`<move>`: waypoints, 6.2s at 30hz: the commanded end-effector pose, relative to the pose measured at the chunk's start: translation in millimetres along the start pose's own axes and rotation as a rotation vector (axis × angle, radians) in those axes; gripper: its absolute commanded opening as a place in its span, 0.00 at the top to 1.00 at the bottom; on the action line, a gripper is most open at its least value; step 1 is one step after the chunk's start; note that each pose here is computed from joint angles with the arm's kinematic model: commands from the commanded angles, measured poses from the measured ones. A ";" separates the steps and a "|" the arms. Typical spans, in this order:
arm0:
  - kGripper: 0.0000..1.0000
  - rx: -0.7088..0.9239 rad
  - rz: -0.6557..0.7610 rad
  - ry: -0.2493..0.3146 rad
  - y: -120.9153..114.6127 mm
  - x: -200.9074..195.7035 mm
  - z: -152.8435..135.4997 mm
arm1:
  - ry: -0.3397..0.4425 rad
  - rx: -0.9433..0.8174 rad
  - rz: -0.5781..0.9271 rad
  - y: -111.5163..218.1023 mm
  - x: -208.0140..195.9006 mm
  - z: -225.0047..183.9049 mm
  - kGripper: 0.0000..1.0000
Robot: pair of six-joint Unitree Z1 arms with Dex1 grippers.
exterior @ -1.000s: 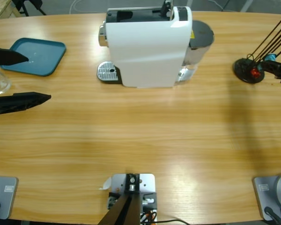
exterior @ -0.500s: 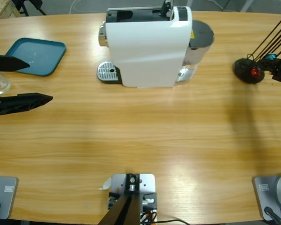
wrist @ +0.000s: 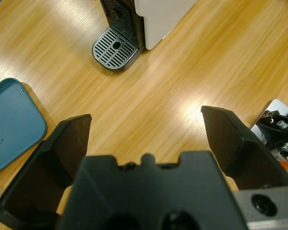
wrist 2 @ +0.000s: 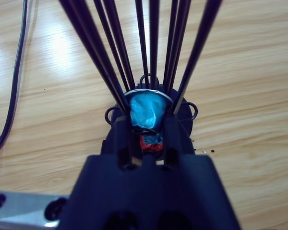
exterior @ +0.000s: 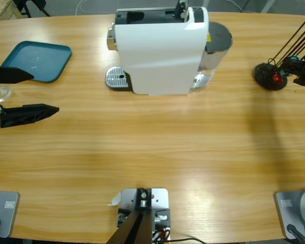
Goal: Pour coffee
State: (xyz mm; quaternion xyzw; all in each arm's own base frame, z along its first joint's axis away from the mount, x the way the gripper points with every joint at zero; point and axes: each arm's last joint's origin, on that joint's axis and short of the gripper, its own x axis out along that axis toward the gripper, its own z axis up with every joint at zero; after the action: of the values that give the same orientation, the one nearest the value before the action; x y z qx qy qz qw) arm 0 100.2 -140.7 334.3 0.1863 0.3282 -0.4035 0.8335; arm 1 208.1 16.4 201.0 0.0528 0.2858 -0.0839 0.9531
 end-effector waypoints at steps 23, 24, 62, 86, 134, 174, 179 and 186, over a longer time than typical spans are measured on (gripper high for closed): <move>0.00 -0.035 0.004 0.043 -1.3 19.0 -12.3 | -0.075 -0.030 0.034 -9.6 -29.7 -2.4 1.00; 0.00 -0.035 0.004 0.041 -1.3 19.6 -12.8 | -0.084 -0.028 0.037 -10.0 -32.8 -1.1 1.00; 0.00 -0.054 -0.020 0.022 -5.7 33.5 -15.7 | 0.046 -0.002 0.075 0.6 -31.2 0.8 0.40; 0.00 -0.061 -0.021 0.020 -5.5 30.8 -20.6 | 0.067 -0.023 0.003 0.4 -10.1 -0.7 0.75; 0.00 -0.070 -0.033 0.020 -7.6 35.0 -27.7 | -0.164 -0.029 -0.005 0.1 -69.6 55.7 1.00; 0.00 0.091 -0.075 0.073 -4.8 -29.8 -42.2 | -0.117 -0.900 0.991 217.5 -160.9 66.8 1.00; 0.00 0.083 -0.077 0.065 -5.2 -29.4 -38.9 | -0.197 -1.037 0.914 276.0 -137.6 77.5 1.00; 0.00 0.078 -0.077 0.084 -5.4 -25.9 -43.2 | -0.306 -1.124 0.816 305.3 -111.9 97.2 1.00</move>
State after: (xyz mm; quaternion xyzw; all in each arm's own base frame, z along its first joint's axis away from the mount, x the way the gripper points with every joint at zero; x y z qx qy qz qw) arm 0 70.8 -108.0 325.6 0.2208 0.3471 -0.4341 0.8014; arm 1 194.2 292.6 380.7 -0.3132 0.1084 0.4552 0.8264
